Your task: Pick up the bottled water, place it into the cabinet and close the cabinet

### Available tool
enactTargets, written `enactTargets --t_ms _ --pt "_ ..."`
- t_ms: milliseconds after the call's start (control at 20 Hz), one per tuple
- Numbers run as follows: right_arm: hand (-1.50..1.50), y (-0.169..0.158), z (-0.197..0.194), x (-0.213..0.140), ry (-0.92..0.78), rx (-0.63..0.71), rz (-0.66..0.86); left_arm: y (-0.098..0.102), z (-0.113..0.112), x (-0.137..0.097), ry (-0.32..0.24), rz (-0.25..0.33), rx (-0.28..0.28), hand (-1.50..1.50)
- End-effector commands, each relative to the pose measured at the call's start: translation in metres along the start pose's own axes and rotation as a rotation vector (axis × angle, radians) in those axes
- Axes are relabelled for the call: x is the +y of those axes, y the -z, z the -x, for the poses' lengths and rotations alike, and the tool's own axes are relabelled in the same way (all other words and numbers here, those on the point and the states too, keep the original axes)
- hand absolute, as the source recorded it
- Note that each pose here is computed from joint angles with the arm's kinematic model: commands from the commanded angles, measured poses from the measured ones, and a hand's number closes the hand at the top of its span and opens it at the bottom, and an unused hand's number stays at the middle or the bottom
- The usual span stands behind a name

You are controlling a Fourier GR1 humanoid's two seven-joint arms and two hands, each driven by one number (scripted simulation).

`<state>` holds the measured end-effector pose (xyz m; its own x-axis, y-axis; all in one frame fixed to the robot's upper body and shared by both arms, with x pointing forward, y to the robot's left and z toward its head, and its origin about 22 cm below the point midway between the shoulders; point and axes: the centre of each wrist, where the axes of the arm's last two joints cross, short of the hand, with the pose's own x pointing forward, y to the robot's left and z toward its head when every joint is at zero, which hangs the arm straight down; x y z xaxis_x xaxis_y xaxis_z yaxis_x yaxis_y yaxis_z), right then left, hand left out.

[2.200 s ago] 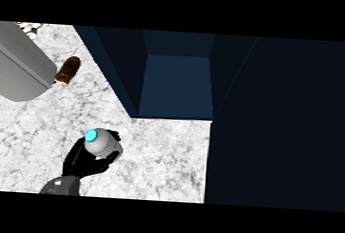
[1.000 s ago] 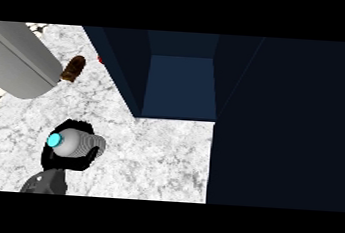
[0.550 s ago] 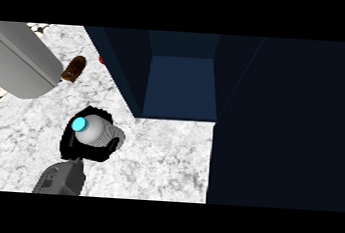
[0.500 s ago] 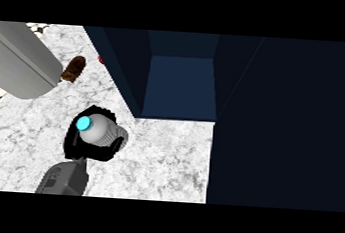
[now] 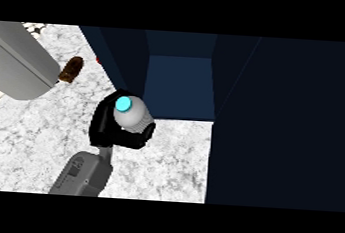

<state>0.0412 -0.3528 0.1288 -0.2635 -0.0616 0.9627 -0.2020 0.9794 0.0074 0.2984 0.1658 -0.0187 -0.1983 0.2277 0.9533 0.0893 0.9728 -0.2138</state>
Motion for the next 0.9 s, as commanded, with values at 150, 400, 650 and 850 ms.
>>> enactTargets --t_ms 150,400,650,850 --pt "-1.50 0.009 -0.033 0.029 0.027 -0.081 -0.048 0.028 -0.016 -0.051 0.074 -0.028 -0.008 1.50" --pt "-1.50 0.004 -0.029 0.029 0.047 -0.083 -0.044 0.047 -0.011 -0.065 0.194 -0.090 0.011 1.50" --pt "-1.50 0.015 -0.029 0.035 0.077 -0.074 -0.045 0.068 -0.008 -0.077 0.247 -0.106 0.072 1.50" --pt "-1.50 0.013 -0.030 0.025 0.081 -0.087 -0.059 0.077 0.000 -0.069 0.253 -0.122 0.086 1.50"
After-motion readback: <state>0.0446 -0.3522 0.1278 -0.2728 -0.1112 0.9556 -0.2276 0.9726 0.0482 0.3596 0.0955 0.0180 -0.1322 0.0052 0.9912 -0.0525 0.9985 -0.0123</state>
